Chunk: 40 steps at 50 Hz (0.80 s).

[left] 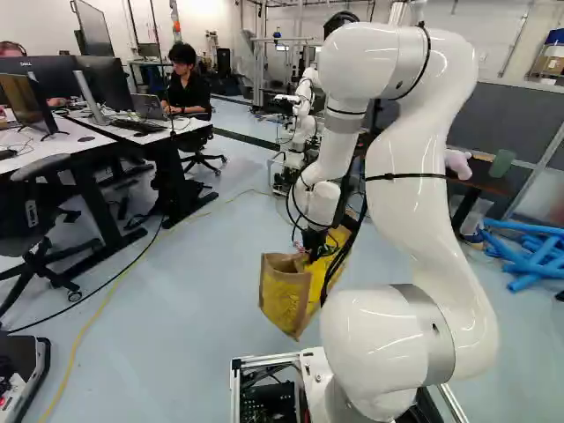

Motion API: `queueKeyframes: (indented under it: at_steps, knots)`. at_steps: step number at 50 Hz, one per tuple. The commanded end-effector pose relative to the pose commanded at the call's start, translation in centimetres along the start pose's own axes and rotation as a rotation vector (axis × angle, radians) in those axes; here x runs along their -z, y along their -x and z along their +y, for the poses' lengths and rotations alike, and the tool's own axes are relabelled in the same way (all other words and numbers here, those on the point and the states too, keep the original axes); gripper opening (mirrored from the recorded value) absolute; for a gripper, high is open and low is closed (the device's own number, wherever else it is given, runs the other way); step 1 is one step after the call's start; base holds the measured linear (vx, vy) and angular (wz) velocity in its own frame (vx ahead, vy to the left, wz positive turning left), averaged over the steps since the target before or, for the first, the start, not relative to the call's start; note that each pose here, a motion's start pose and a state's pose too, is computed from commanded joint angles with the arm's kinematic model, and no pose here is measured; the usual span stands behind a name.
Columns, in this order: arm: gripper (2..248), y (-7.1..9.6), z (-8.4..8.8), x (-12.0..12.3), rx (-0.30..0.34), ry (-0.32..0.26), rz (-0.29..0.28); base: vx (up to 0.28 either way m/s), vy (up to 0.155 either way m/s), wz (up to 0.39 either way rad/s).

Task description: Pick up the bag on the ground and place it on the table

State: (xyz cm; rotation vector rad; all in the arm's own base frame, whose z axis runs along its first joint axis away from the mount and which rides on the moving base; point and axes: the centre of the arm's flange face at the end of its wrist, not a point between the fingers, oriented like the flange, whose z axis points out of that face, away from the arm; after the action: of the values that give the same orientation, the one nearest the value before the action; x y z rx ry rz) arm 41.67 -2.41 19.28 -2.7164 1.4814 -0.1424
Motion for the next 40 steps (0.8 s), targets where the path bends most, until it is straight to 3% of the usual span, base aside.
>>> queueKeyframes:
  at_steps: [40]
  knots:
    - [21, 0.9, 0.7, 5.9, 0.004, -0.003, -0.028, 0.000, 0.000, 0.000]
